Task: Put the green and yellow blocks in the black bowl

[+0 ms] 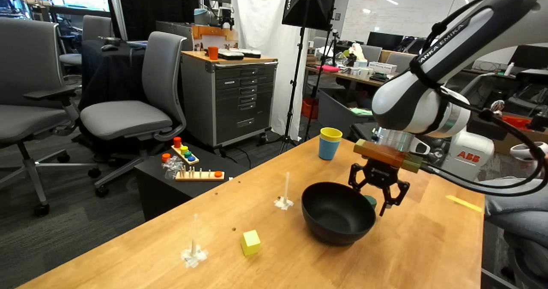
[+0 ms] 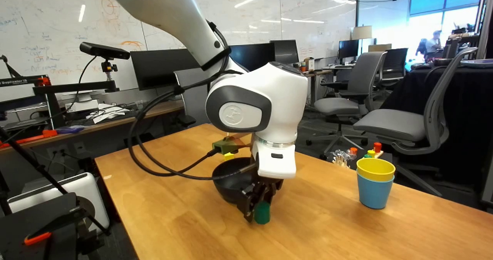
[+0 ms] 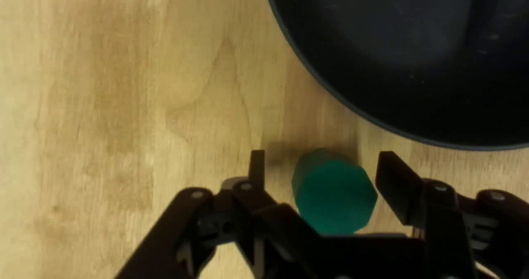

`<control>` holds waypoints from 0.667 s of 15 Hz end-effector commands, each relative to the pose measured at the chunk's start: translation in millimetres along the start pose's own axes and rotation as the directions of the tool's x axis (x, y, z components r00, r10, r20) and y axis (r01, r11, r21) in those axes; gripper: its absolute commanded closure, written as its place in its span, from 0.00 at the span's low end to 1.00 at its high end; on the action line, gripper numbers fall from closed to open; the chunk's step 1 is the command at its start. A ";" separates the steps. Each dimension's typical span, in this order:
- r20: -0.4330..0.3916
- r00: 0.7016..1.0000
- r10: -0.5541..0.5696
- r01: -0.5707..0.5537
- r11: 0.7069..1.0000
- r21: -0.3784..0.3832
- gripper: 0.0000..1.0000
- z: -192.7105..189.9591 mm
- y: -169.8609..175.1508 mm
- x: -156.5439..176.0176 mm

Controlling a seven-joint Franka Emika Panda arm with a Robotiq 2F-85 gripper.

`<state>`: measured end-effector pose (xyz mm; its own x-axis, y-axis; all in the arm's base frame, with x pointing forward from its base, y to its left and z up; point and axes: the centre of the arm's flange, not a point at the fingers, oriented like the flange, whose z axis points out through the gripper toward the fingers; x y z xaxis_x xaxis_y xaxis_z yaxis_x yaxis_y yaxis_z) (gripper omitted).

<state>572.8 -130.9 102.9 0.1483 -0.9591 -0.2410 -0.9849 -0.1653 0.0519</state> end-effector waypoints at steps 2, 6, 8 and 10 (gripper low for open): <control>-0.014 1.000 0.004 -0.004 1.000 0.007 0.67 -6.5 -10.0 0.9; -0.019 1.000 0.006 -0.006 1.000 0.018 0.81 -13.3 -9.3 1.4; -0.030 1.000 0.006 -0.005 1.000 0.029 0.81 -20.2 -5.5 -0.4; -0.067 0.998 0.019 -0.017 0.999 0.035 0.81 -29.6 -0.3 -4.1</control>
<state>578.9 -136.1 109.4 0.1485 -0.9627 -0.2260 -0.9867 -0.1597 0.0318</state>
